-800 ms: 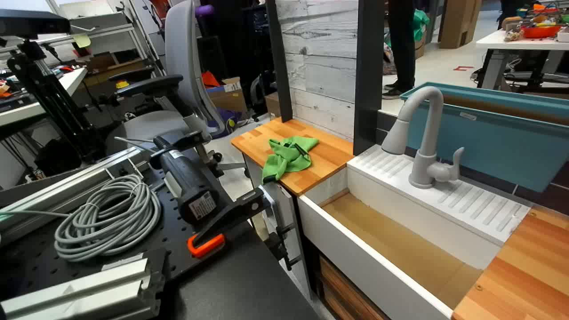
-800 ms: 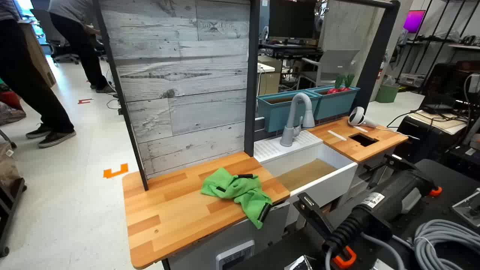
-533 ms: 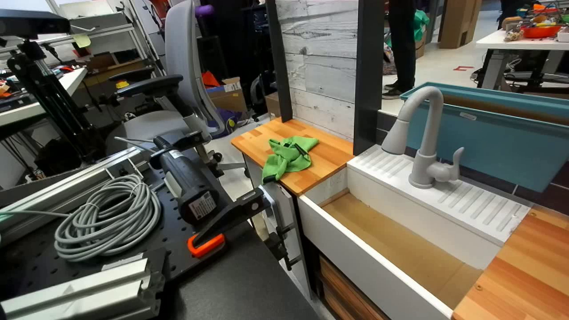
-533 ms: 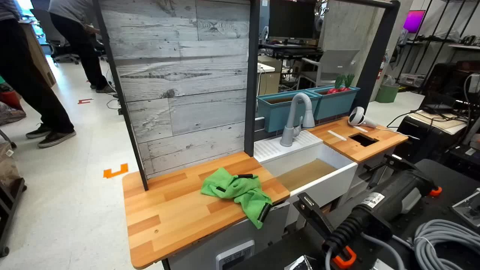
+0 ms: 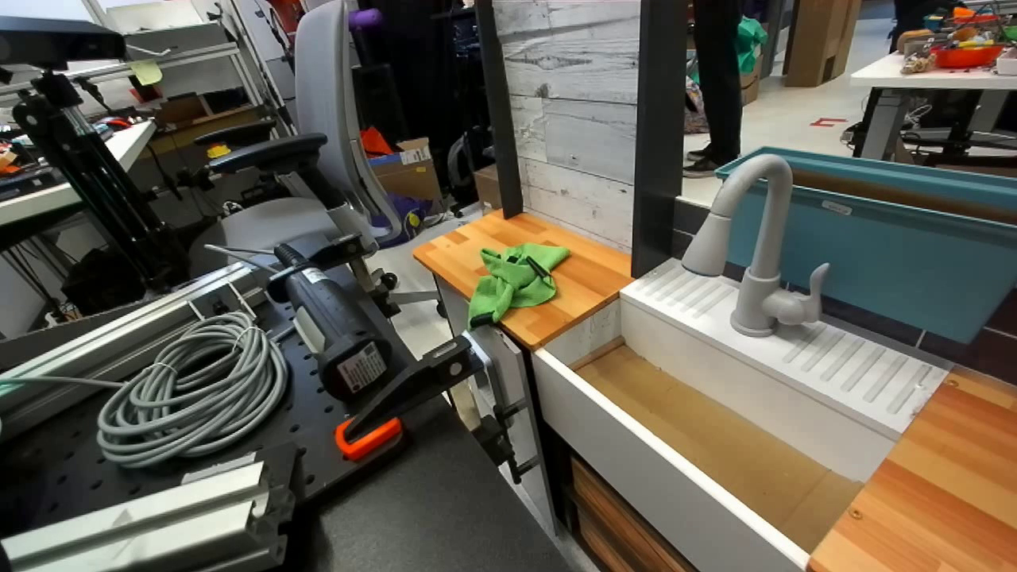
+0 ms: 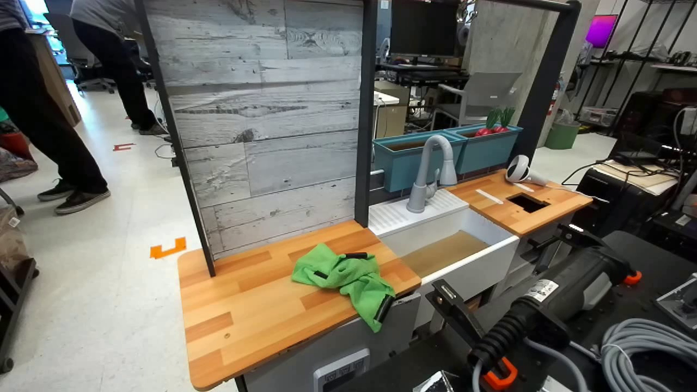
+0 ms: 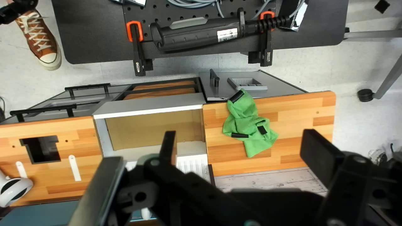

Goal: Push the grey faucet to the left

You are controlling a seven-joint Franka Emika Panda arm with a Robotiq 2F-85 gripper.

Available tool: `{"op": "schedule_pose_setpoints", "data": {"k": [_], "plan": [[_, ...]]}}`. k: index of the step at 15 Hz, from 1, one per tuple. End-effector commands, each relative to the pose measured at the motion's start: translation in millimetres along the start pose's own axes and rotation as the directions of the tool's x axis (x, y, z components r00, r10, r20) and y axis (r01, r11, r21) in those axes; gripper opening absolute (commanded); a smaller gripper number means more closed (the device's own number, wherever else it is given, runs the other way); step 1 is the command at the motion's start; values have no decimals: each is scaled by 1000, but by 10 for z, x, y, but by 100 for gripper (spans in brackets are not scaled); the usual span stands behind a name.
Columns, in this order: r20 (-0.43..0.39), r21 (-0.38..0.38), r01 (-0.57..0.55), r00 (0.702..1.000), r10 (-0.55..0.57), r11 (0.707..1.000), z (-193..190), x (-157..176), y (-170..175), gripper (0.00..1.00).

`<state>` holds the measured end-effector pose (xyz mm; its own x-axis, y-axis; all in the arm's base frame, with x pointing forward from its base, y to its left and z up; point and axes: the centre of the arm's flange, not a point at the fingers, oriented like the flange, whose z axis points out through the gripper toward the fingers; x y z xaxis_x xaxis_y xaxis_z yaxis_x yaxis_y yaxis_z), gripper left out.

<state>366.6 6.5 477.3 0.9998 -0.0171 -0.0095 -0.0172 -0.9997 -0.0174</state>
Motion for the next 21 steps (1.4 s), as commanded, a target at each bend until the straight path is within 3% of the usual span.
{"op": "schedule_pose_setpoints", "data": {"k": [1,9,16,21], "plan": [[0,0,0,1000,0,1000,0,0,0,100],[-6,-22,-15,1000,15,1000,25,49,11,100],[-25,-75,-99,995,97,992,963,428,54,100],[44,-127,-90,994,96,988,1547,554,382,100]]}}
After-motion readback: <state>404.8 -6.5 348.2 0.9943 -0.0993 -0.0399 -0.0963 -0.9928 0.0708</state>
